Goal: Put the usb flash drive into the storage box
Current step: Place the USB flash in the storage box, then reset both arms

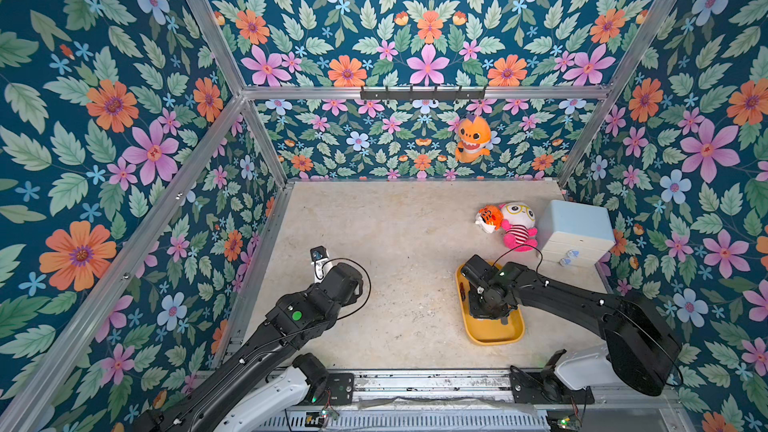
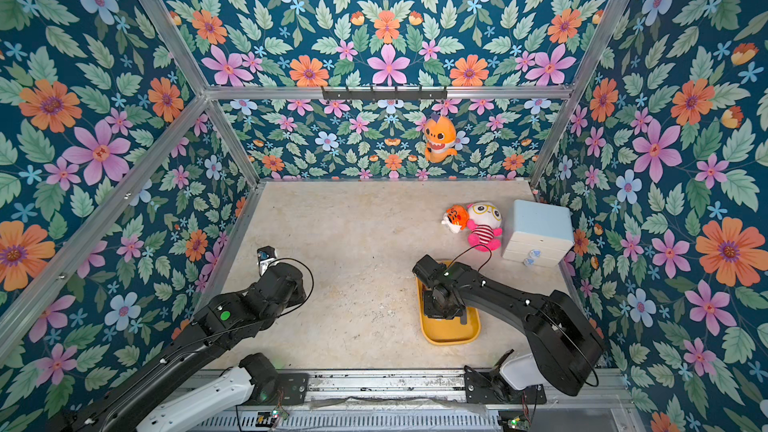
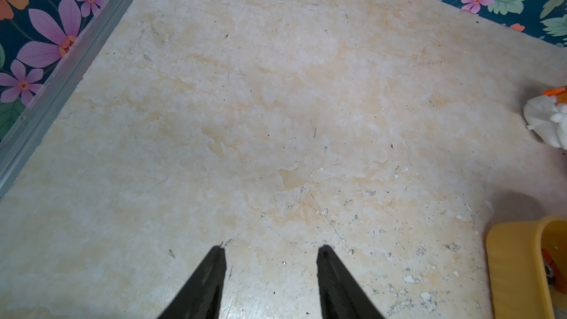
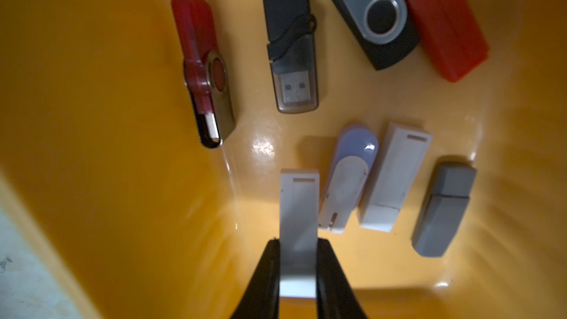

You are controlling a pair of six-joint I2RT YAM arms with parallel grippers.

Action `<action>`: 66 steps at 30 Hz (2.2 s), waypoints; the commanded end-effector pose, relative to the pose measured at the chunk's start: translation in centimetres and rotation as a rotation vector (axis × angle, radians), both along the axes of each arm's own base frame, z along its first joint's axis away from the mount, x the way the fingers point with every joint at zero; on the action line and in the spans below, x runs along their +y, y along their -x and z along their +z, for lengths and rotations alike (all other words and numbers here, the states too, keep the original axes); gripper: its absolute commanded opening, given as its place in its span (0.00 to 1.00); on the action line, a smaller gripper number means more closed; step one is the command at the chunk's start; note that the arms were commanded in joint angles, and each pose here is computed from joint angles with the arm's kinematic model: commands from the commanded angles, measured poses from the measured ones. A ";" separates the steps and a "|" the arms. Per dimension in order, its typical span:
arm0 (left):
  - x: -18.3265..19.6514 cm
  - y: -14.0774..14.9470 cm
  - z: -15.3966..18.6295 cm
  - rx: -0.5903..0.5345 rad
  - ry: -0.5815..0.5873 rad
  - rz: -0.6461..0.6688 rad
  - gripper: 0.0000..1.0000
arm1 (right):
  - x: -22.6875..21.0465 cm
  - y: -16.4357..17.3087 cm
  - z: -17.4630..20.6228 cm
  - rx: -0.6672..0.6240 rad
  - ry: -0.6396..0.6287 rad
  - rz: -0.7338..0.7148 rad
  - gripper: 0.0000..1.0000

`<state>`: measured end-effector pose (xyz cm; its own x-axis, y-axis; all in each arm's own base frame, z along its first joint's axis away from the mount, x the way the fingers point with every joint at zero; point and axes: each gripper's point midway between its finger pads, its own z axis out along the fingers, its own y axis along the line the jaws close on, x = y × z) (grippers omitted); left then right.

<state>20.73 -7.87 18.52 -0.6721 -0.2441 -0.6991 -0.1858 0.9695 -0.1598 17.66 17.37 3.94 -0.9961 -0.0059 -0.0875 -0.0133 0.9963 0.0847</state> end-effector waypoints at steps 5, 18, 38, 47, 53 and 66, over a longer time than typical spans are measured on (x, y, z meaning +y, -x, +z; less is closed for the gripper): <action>-0.3 -0.2 -0.3 0.002 -0.007 -0.013 0.55 | 0.7 -0.2 0.1 0.005 -0.016 0.016 0.21; -1.7 -2.8 -0.3 -0.062 -0.023 0.000 0.76 | -0.1 -3.2 6.6 -0.194 0.004 0.002 0.60; 5.9 -8.5 0.2 -0.597 -0.465 0.160 0.93 | -18.0 -8.1 14.5 -1.282 0.237 -0.470 0.83; 7.7 -12.2 -3.8 -0.638 -0.477 0.120 0.98 | -21.1 -12.1 9.5 -1.228 0.233 -0.566 0.95; 9.0 -15.2 -4.6 -0.690 -0.413 0.090 0.97 | -21.1 -15.5 10.1 -1.293 0.288 -0.464 0.96; 10.2 -18.1 -7.6 -0.551 -0.284 0.019 0.99 | -21.9 -19.0 7.2 -1.242 0.180 -0.431 0.99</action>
